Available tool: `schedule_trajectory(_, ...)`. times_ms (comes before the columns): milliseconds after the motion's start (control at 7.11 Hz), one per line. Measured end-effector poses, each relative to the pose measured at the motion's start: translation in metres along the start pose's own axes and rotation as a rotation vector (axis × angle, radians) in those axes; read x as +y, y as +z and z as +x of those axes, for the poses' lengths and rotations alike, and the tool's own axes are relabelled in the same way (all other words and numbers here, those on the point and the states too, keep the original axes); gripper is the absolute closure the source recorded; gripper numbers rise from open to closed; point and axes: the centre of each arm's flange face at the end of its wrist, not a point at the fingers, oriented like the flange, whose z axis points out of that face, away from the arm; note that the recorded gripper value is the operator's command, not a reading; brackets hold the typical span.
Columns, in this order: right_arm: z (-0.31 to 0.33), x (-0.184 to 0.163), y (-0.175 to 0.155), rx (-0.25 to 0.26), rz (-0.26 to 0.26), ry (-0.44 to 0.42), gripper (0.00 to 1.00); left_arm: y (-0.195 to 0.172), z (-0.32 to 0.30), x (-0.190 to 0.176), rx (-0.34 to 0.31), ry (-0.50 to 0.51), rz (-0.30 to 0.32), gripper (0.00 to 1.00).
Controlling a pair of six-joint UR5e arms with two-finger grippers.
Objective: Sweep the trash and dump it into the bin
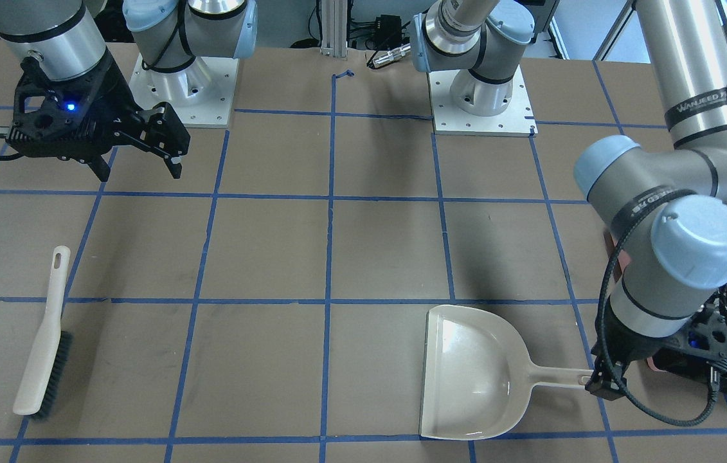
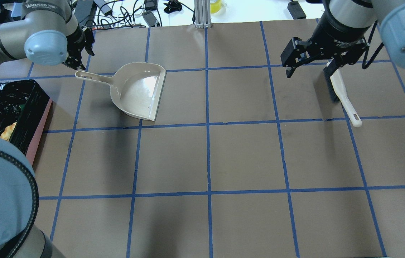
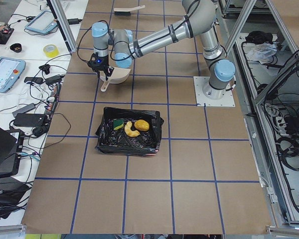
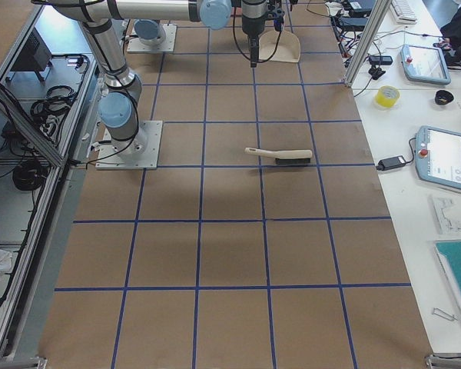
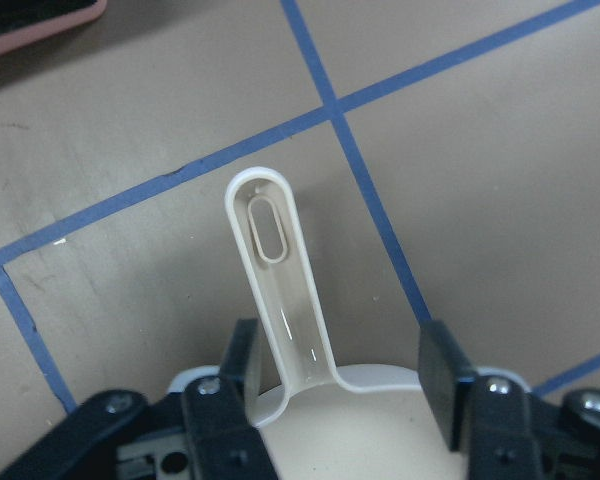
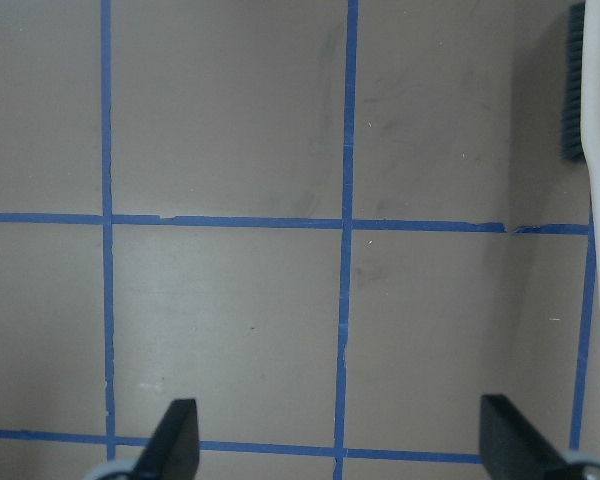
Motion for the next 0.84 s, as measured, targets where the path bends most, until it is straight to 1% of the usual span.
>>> schedule_trajectory(141,0.000,0.000,0.000,0.000,0.000,0.000,0.00,-0.036,-0.009,-0.001,-0.006,0.129,0.007,0.08)
schedule_trajectory(281,0.000,0.000,0.000,0.000,-0.001,0.001,0.00,-0.072,-0.021,0.000,-0.023,0.273,0.003,0.08)
schedule_trajectory(422,0.000,0.000,0.000,-0.001,-0.001,0.001,0.00,-0.107,-0.035,0.006,-0.037,0.376,-0.013,0.06)
schedule_trajectory(562,0.000,0.000,0.000,-0.001,-0.001,0.001,0.00,-0.138,-0.049,0.017,-0.039,0.430,-0.027,0.00)
schedule_trajectory(703,0.000,0.000,0.000,-0.001,-0.002,0.001,0.00,-0.161,-0.056,0.036,-0.005,0.473,-0.051,0.00)
schedule_trajectory(844,0.000,0.001,0.000,-0.001,-0.004,0.001,0.00,-0.169,-0.056,0.065,0.043,0.526,-0.092,0.00)
